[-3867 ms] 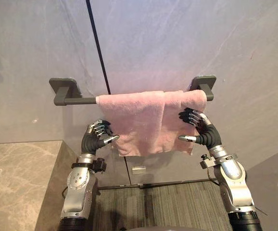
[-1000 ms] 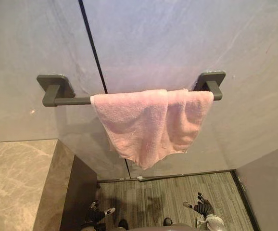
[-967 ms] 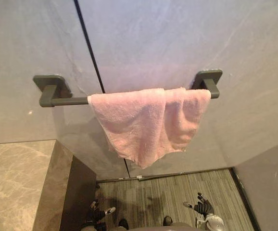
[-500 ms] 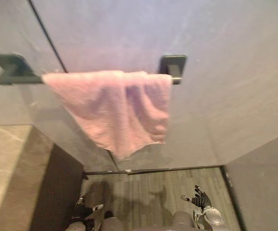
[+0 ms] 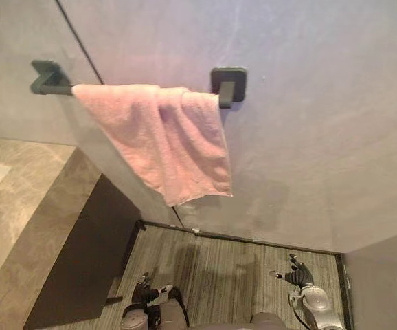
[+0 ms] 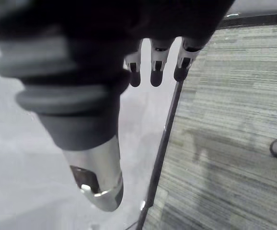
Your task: Organize washtable
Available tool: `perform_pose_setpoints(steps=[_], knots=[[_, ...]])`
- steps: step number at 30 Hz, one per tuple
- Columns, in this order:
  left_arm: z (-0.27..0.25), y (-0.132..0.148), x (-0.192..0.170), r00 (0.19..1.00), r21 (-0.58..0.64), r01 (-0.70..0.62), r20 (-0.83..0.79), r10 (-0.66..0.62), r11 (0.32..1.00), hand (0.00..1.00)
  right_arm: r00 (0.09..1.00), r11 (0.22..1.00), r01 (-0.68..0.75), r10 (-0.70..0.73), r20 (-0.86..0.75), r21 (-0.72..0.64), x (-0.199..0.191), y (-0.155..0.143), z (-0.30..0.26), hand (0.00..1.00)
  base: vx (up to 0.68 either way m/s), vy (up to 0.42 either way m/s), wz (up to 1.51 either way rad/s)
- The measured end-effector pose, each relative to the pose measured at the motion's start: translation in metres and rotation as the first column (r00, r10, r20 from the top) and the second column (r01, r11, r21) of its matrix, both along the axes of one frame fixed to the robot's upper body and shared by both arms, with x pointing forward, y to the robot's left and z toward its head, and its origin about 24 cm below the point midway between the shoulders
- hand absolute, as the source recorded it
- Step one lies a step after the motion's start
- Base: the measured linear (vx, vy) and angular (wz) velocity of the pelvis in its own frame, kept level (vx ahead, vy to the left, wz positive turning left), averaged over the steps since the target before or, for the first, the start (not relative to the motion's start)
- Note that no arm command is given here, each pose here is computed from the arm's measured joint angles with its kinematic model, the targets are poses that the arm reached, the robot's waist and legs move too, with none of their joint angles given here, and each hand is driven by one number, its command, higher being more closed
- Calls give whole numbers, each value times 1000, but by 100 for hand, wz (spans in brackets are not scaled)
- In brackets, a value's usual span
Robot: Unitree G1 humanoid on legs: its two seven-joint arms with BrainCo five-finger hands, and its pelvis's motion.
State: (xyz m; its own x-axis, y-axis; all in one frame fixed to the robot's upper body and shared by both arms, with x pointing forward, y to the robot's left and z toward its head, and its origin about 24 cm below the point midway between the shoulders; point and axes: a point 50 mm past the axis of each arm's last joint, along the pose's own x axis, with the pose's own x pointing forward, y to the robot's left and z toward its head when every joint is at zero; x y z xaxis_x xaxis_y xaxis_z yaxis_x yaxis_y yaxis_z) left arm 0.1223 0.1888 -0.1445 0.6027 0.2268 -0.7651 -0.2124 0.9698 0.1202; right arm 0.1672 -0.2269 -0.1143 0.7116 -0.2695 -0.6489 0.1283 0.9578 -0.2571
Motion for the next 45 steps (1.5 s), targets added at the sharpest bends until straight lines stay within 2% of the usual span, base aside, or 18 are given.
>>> perform_pose_setpoints(steps=[3,6,12,19,33,40,45], knots=[[0,6,-4,1000,17,0,-8,0,1000,0,998,998,58,-58,-16,20,-11,0,-5,0,44,141,64],[2,18,-4,1000,55,10,-10,-9,998,0,998,996,61,-59,-24,67,-12,16,-9,0,-54,16,19],[-6,15,-25,997,36,-23,-78,26,999,0,994,995,83,-78,-76,54,-24,14,-17,0,-93,-40,-3],[-8,13,-28,995,31,-26,-92,29,999,0,985,994,94,-85,-147,55,-40,13,-26,0,-82,5,1],[-9,17,-26,994,42,-33,-99,37,999,0,980,993,95,-81,-184,69,-37,17,-31,0,-2,1,0],[-10,16,-25,993,39,-31,-109,35,999,0,941,963,246,-211,-264,108,-64,15,-41,0,0,0,0],[-10,17,-24,994,46,-14,-111,19,999,0,935,958,269,-235,-266,100,-65,13,-41,0,-2,-3,1]])
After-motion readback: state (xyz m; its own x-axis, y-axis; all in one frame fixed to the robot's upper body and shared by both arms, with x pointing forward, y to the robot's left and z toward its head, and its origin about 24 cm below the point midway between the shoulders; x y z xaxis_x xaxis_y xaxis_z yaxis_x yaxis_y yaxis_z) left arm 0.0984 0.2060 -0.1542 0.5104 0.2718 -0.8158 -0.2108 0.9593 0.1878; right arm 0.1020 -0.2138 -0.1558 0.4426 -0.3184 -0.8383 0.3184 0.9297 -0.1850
